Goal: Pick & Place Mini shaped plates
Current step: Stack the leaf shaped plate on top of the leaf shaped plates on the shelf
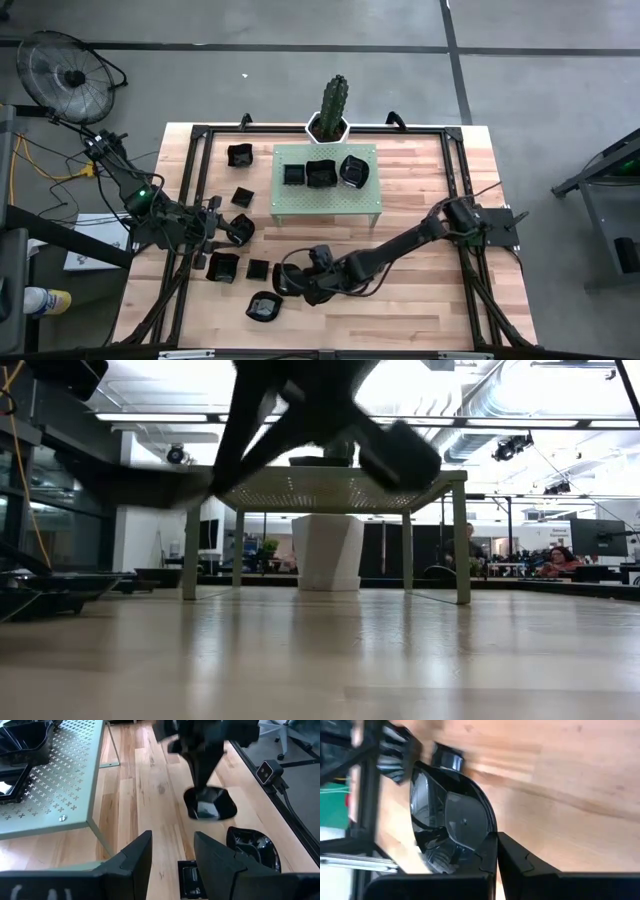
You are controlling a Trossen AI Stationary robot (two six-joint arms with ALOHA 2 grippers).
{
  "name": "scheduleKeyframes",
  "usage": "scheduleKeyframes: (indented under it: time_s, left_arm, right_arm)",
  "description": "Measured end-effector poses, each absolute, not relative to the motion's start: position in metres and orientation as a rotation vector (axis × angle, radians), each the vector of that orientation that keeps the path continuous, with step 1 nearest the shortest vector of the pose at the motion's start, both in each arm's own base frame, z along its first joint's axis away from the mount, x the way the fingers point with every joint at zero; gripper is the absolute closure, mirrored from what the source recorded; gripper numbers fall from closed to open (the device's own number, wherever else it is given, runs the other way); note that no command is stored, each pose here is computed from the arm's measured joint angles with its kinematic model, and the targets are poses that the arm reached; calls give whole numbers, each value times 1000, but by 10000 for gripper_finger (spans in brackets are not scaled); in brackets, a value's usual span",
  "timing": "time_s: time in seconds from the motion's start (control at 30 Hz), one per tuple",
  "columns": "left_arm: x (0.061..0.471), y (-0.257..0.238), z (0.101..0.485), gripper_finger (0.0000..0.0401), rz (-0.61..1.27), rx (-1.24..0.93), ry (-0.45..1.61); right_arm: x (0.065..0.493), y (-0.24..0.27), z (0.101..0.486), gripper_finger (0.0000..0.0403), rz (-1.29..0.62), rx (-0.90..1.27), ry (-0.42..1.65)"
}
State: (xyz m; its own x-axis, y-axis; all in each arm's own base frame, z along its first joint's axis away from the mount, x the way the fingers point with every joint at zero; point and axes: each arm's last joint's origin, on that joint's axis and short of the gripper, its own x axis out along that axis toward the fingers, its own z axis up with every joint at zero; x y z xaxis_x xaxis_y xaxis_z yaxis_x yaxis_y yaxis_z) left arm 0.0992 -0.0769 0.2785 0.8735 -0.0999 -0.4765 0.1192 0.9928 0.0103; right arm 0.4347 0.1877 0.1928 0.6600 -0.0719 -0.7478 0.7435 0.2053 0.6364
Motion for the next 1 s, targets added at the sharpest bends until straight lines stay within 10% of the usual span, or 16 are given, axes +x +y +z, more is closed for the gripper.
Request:
scheduleKeyframes:
  time_s: [1.0]
  left_arm:
    - [99, -77, 279, 258, -118, 39, 495]
  right_arm:
    - [314, 80, 361, 403, -899, 1034, 578]
